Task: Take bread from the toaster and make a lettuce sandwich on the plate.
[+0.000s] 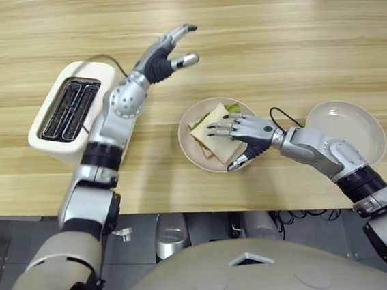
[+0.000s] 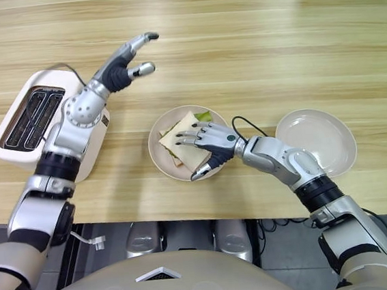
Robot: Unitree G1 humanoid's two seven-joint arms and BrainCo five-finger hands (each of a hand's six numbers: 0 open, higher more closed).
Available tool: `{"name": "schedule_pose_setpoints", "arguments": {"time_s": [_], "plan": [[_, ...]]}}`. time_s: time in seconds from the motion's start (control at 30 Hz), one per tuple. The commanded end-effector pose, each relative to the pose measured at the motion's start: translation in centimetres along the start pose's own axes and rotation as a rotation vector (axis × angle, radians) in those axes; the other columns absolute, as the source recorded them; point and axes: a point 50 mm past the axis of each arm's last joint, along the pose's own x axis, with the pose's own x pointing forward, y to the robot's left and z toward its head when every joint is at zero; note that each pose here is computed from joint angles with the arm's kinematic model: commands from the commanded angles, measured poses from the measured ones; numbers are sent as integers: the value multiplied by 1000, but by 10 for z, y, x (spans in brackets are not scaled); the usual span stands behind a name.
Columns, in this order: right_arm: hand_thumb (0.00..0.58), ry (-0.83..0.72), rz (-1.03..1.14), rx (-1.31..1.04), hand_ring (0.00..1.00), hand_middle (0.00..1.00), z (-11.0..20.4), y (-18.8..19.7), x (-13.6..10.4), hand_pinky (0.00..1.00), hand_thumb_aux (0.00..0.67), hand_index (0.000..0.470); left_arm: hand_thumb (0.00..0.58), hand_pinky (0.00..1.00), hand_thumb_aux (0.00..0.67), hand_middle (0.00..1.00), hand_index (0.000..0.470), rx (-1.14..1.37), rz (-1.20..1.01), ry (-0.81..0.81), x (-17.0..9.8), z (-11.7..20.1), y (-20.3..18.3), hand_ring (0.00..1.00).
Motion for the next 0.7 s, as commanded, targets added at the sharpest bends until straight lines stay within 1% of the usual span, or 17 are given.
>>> {"name": "schedule_pose_setpoints", "arguments": {"time_s": [0.03,0.07,0.1,0.13,0.17,0.2,0.27,0.33,0.4,0.53,0.7], "plan": [[0,47,-142,64,0,0,-8,-20,-12,0,0,0,0,498,0,498,0,-56,-169,32,-26,-1,-10,498],[441,40,-189,92,1000,1000,-8,-29,-20,1000,342,235,501,1000,423,1000,290,-86,-224,41,-38,-1,-16,1000],[508,33,-217,116,1000,1000,-7,-35,-27,1000,434,298,580,1000,657,1000,451,-115,-266,46,-49,0,-20,1000],[579,29,-231,132,1000,1000,-7,-39,-32,1000,638,438,580,1000,670,1000,460,-137,-291,49,-55,2,-23,1000],[580,23,-233,148,1000,1000,-5,-42,-38,1000,670,460,580,1000,670,1000,460,-155,-328,58,-63,2,-28,1000],[580,20,-231,158,1000,1000,-5,-44,-41,1000,670,460,580,1000,670,1000,460,-166,-351,65,-68,3,-31,1000],[580,5,-209,203,1000,1000,0,-46,-53,1000,670,460,580,1000,670,1000,460,-205,-486,47,-89,8,-51,1000],[580,-8,-159,251,1000,1000,5,-42,-61,1000,670,460,580,1000,670,1000,460,-242,-580,33,-104,12,-69,1000],[580,-13,-104,293,1000,1000,8,-34,-65,1000,670,460,580,1000,670,1000,460,-283,-634,37,-112,13,-81,1000],[580,21,72,353,1000,1000,12,-6,-74,1000,670,460,580,1000,670,1000,460,-372,-749,64,-127,12,-104,1000],[580,71,261,416,1000,1000,20,32,-82,1000,670,460,580,1000,670,1000,460,-411,-843,142,-141,4,-117,1000]]}}
